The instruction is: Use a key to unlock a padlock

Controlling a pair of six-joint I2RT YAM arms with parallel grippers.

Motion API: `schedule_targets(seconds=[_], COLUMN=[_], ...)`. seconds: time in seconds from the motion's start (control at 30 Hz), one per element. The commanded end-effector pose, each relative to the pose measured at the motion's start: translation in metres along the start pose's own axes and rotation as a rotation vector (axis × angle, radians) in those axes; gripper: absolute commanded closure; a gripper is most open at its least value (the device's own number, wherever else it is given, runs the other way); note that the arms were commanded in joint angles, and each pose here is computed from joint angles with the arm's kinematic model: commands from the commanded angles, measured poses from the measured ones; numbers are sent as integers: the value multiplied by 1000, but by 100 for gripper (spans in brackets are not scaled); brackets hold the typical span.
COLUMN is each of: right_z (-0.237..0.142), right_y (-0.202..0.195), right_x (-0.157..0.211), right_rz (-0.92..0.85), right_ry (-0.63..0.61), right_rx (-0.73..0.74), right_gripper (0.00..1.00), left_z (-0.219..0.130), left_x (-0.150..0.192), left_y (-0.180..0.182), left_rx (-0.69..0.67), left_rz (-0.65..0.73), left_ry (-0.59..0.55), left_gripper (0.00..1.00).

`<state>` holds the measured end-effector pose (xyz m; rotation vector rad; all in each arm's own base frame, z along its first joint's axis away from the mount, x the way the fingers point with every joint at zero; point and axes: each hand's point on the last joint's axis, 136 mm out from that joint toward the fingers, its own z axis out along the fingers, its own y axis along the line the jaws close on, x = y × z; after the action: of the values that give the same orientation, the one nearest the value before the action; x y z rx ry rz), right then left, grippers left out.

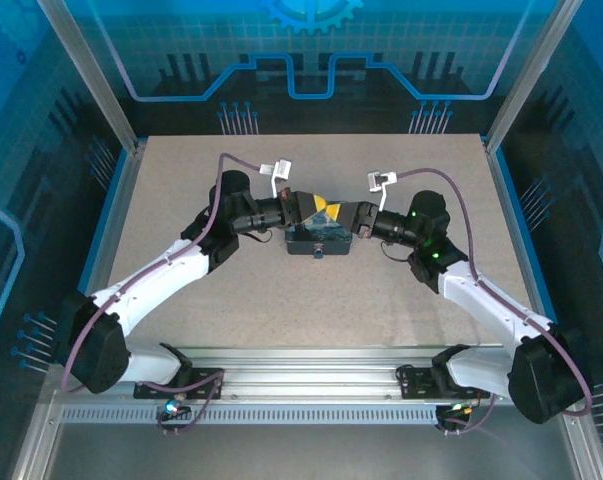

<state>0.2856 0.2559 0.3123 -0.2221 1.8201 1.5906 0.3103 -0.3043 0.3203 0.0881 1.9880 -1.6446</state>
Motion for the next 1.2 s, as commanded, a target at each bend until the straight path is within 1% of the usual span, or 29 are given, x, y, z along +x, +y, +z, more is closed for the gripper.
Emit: schedule_targets(seconds=[0.0,0.13,0.17,0.2,0.23,0.27,0.33,0.43,0.57,0.73,0.77,0.9,0.93,1.03,1.17], right_z=[1,-2,-3,-4,-4,-5,-6,-7,-8,-12,-12,-12,-11,-10,-7], right_y=[4,3,2,1,1,0,1,2,1,-1,0,-1,-1,-3,-4], right_x=[1,-1,-1,-2,-2,-2,-3,-4,-6,-8,-9,-7,-7,-5,-3], right_rz=[-20,-23,-22,-19,-19,-19,-20,-23,-22,-20,-21,-17,-16,-10,-9], right_ry=[-4,-13,-15,-17,-18,-20,-24,-27,-33,-43,-43,-37,-33,-23,-9], right_rx=[-18,-8,-5,0,2,5,4,3,7,16,16,11,10,13,12], right_gripper=[81,82,80,75,73,72,72,77,76,64,65,74,75,72,71], left_z=[-6,-6,-7,-7,-7,-7,-6,-6,-6,-5,-5,-4,-4,-4,-3], left_x=[-1,0,-1,0,0,0,1,1,1,1,1,1,1,1,1], left_y=[-10,-10,-10,-11,-11,-11,-10,-9,-9,-9,-9,-8,-8,-9,-9], left_rx=[29,28,27,28,27,28,26,26,27,26,26,27,29,32,33], left_rz=[24,23,25,26,26,27,25,21,22,25,25,20,21,23,18], left_ry=[-23,-21,-22,-21,-20,-18,-14,-13,-12,-8,-8,-6,-6,-7,-5], left_gripper=[100,100,100,100,100,100,100,100,100,100,100,100,100,100,100])
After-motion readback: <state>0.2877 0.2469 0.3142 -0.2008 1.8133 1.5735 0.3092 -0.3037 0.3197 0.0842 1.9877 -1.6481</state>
